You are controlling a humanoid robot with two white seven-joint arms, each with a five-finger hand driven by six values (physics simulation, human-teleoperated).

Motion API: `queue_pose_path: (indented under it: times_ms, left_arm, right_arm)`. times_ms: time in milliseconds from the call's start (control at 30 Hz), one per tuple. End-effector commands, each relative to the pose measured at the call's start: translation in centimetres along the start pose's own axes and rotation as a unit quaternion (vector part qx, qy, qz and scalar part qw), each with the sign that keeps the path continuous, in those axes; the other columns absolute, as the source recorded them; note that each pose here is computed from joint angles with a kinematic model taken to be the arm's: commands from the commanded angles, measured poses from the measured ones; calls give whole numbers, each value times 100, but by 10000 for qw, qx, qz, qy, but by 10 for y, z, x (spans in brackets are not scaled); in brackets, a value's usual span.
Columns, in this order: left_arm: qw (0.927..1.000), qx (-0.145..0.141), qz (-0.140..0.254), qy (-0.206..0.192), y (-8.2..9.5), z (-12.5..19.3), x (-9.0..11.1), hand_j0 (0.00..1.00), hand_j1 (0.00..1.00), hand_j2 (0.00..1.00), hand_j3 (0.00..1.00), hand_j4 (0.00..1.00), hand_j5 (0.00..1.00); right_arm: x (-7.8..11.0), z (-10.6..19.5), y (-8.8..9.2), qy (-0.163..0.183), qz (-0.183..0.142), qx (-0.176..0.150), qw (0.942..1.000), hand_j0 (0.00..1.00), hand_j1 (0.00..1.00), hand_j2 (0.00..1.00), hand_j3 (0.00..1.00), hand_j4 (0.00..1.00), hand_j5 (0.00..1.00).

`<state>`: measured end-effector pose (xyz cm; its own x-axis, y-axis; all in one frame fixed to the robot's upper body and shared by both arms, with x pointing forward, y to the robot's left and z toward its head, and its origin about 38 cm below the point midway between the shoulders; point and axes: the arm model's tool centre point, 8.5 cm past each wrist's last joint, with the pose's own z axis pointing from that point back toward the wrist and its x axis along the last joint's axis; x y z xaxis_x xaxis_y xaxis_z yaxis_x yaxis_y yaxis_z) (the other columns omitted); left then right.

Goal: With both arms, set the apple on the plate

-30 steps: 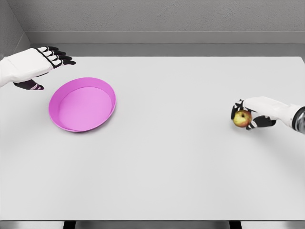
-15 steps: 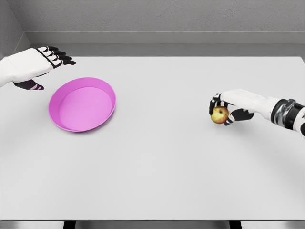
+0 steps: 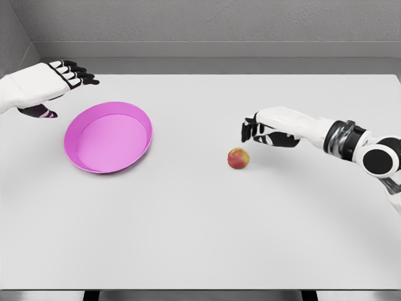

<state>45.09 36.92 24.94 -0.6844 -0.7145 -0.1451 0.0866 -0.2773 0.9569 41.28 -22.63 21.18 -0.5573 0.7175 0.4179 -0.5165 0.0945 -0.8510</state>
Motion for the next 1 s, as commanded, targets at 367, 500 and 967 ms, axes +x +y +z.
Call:
queue_pose_path:
  times_ms: [367, 500, 967]
  left_arm:
    - [10000, 49, -2, -39, 3, -1, 2, 100, 100, 100, 100, 100, 100]
    - [9973, -107, -308, -651, 12, -21, 43, 100, 100, 100, 100, 100, 100]
    - [9550, -350, -1132, -2718, 49, -138, 192, 100, 100, 100, 100, 100, 100]
  right_arm:
    - [-74, 105, -73, 1397, 168, -947, 9855, 100, 100, 100, 100, 100, 100]
    - [-79, 118, -78, 1455, 354, -897, 9846, 100, 100, 100, 100, 100, 100]
    - [-72, 110, -62, 1156, 437, -704, 9898, 100, 100, 100, 100, 100, 100]
